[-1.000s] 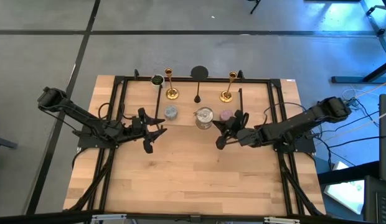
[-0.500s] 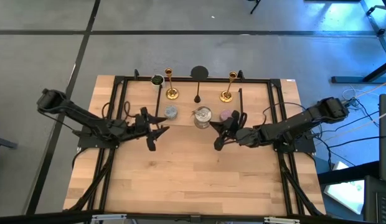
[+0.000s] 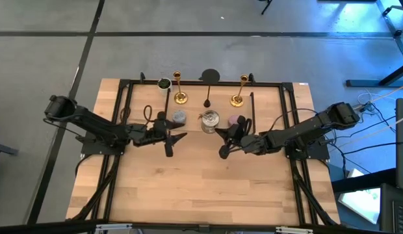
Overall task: Pick & Place candle stick holders
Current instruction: Return to Home Position
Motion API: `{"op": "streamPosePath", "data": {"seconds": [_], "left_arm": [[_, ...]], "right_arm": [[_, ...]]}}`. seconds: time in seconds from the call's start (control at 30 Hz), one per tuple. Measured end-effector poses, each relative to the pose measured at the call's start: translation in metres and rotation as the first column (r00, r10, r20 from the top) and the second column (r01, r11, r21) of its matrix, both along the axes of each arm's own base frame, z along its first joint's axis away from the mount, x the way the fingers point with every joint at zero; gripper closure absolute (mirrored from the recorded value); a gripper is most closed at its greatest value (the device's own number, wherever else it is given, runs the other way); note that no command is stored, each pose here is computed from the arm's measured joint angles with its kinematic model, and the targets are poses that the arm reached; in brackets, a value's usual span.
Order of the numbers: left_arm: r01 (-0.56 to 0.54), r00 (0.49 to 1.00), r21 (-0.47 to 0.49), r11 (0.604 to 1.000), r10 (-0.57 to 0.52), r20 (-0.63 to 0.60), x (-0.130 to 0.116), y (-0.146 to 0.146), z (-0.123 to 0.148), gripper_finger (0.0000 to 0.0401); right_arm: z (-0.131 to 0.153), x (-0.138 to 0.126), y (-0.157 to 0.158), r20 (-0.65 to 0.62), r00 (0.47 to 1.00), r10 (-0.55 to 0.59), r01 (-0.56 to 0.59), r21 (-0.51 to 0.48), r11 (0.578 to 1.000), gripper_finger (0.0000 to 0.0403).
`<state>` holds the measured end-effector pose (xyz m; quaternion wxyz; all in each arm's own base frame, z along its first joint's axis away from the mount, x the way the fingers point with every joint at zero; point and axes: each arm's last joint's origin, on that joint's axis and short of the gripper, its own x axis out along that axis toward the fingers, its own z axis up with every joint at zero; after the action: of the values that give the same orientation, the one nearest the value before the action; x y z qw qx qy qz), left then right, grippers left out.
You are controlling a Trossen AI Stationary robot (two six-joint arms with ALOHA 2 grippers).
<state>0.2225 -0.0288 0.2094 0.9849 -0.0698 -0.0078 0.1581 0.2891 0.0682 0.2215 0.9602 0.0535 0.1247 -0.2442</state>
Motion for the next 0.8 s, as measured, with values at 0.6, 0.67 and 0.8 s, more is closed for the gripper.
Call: {"op": "streamPosePath", "data": {"seconds": [0.6,0.67,0.8], "left_arm": [[-0.169,0.981,0.153,0.974,0.181,-0.064,0.004,-0.018,0.009,0.0205],[-0.188,0.977,0.169,0.968,0.201,-0.066,0.002,-0.021,0.010,0.0205],[-0.223,0.970,0.179,0.958,0.237,-0.061,-0.002,-0.025,0.012,0.0205]], "right_arm": [[-0.002,-0.003,0.008,-0.023,1.000,0.002,-0.002,-0.019,1.000,0.0403],[-0.001,-0.003,0.008,-0.023,1.000,0.002,-0.002,-0.019,1.000,0.0403],[-0.001,-0.003,0.007,-0.021,1.000,-0.005,0.004,-0.021,1.000,0.0403]]}}
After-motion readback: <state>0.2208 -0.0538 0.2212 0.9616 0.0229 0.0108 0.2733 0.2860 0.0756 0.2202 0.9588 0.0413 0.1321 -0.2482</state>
